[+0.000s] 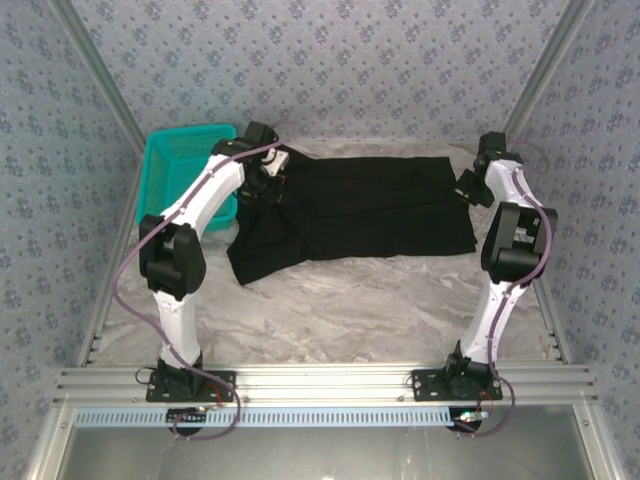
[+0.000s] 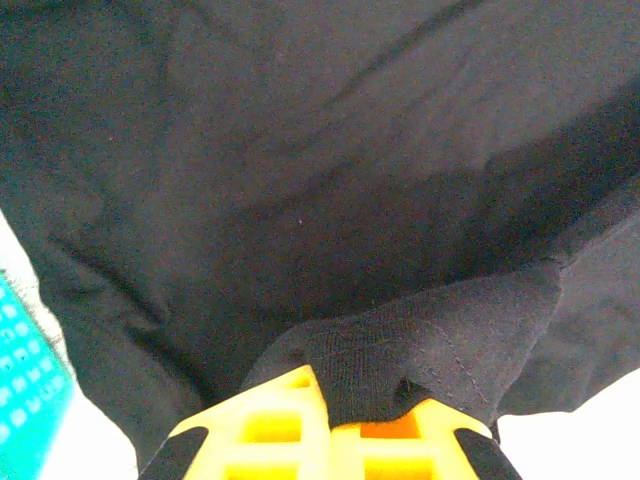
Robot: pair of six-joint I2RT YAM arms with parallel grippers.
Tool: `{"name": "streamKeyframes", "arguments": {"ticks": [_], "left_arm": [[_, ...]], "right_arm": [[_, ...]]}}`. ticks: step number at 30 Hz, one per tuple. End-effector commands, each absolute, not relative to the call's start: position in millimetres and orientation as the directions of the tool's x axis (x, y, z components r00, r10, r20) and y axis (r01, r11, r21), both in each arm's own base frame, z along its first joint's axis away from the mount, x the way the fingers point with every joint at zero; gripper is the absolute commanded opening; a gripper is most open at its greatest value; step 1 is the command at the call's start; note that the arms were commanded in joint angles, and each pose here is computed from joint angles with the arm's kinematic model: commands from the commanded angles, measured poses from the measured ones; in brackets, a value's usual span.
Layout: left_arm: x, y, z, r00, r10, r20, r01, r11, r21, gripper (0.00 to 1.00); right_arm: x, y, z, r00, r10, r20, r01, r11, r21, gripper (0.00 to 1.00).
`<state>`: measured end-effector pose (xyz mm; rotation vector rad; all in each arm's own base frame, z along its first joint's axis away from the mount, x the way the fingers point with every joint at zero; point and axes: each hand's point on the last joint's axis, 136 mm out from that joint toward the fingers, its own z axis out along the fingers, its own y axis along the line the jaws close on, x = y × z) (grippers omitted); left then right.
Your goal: Fold the inside-out t-shirt
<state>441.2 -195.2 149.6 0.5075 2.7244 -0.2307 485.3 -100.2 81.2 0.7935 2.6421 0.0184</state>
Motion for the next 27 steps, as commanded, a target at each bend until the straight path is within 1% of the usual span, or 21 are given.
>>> {"name": "streamKeyframes", "arguments": {"ticks": [1, 4, 6, 9, 12, 16, 18, 21, 23, 25, 27], "left_arm": [[455.8, -203.6, 140.3, -0.875, 0.31, -0.371, 0.374, 0.92, -0.113, 0.05], [472.8, -210.7, 136.6, -0.868, 0.304, -0.391, 0.375, 0.92, -0.115, 0.05], [483.8, -215.8, 134.3, -0.865, 0.305, -0.398, 0.378, 0.918, -0.118, 0.05], [499.5, -220.0, 126.3, -0.862, 0.315, -0.396, 0.383, 0.918, -0.104, 0.08], [513.5, -217.7, 119.0, -0.864, 0.318, -0.39, 0.37, 0.927, -0.063, 0.17], [532.9, -211.2, 126.2, -0.854, 0.303, -0.423, 0.337, 0.942, -0.006, 0.38], [536.3, -205.7, 134.8, -0.855, 0.284, -0.433, 0.309, 0.951, 0.014, 0.44], [518.7, -205.5, 143.6, -0.88, 0.251, -0.402, 0.288, 0.957, -0.032, 0.46], [490.2, -221.1, 144.1, -0.891, 0.252, -0.377, 0.317, 0.941, -0.121, 0.47], [461.3, -238.9, 141.5, -0.87, 0.285, -0.403, 0.373, 0.914, -0.159, 0.49], [434.2, -248.0, 130.6, -0.866, 0.308, -0.394, 0.407, 0.892, -0.197, 0.5]], "right_arm": [[484.9, -105.0, 60.7, -0.787, 0.526, -0.322, 0.537, 0.841, 0.063, 0.05], [493.7, -105.3, 53.7, -0.782, 0.529, -0.328, 0.537, 0.84, 0.075, 0.1], [499.5, -102.0, 52.6, -0.785, 0.525, -0.329, 0.526, 0.845, 0.094, 0.19], [500.5, -95.8, 60.4, -0.794, 0.503, -0.341, 0.5, 0.86, 0.104, 0.31], [495.5, -89.7, 78.4, -0.795, 0.476, -0.377, 0.475, 0.874, 0.103, 0.37], [487.3, -72.5, 112.8, -0.785, 0.432, -0.444, 0.426, 0.897, 0.12, 0.41], [480.9, -59.7, 125.8, -0.791, 0.401, -0.461, 0.394, 0.912, 0.118, 0.43], [470.7, -27.1, 137.9, -0.813, 0.325, -0.482, 0.303, 0.945, 0.125, 0.44], [458.6, -6.9, 137.1, -0.832, 0.284, -0.477, 0.254, 0.959, 0.128, 0.45], [448.3, 4.9, 132.7, -0.844, 0.268, -0.465, 0.229, 0.963, 0.14, 0.45], [439.7, 10.0, 126.5, -0.853, 0.267, -0.448, 0.223, 0.963, 0.149, 0.45]]}}
